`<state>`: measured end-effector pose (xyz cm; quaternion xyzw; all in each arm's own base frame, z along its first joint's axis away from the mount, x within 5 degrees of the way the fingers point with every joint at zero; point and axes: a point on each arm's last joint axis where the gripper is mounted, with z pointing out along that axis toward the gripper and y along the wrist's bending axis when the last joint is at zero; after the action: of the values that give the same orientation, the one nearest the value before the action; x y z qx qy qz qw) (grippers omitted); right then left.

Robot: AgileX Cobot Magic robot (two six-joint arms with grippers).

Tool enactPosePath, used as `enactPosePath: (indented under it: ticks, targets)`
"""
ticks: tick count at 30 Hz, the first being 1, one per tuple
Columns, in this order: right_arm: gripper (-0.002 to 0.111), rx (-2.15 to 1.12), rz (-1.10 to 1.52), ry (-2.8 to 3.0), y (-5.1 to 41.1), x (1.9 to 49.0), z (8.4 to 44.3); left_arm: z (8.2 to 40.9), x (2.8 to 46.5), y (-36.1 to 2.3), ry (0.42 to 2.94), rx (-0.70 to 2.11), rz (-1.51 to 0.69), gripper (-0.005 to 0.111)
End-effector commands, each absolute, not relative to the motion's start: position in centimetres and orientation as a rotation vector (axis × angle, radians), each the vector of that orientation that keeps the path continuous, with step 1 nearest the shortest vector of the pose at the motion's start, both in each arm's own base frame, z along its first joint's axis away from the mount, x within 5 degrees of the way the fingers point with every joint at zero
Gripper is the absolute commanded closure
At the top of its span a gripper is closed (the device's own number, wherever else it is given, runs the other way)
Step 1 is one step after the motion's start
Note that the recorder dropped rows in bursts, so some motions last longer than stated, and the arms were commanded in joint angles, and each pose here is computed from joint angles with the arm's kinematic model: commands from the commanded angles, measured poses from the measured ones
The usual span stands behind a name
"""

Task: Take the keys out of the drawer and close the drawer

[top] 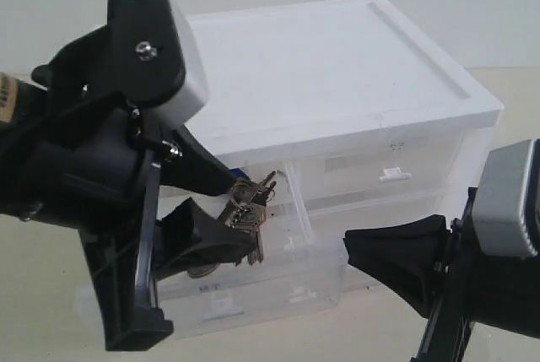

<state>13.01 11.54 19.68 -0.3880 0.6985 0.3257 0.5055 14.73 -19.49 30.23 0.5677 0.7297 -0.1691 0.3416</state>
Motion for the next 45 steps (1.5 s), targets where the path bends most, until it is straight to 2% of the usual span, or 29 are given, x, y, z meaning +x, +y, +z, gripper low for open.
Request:
enactPosePath:
  ticks: [1, 15, 23, 28, 30, 33, 39, 45]
  targets:
    - [0.108, -0.934, 0.778, 1.680, 11.6, 13.1, 19.8, 28.5, 15.8, -20.4, 1.953, 1.527, -0.370, 0.056]
    - [0.108, -0.929, 0.786, 1.686, 11.6, 13.1, 19.8, 25.1, 16.8, -21.6, 2.041, 1.650, -0.327, 0.056]
    - [0.108, -0.935, 0.789, 1.689, 11.6, 13.1, 19.8, 24.9, 17.9, -21.7, 2.118, 1.640, -0.210, 0.056]
    - [0.108, -0.933, 0.791, 1.690, 11.6, 13.1, 19.8, 25.2, 17.1, -20.9, 2.196, 1.814, -0.183, 0.074]
    - [0.108, -0.930, 0.791, 1.694, 11.6, 13.1, 19.7, 25.8, 16.8, -20.7, 2.206, 1.828, -0.183, 0.076]
    - [0.108, -0.929, 0.786, 1.694, 11.6, 13.1, 19.7, 26.7, 16.3, -20.7, 2.181, 1.807, -0.258, 0.076]
    - [0.108, -0.882, 0.723, 1.740, 11.2, 13.6, 19.5, 27.6, 14.0, -20.9, 2.126, 1.954, -0.536, 0.076]
    - [0.108, -0.886, 0.716, 1.737, 11.2, 13.6, 19.5, 27.6, 13.7, -20.2, 2.143, 2.031, -0.493, 0.076]
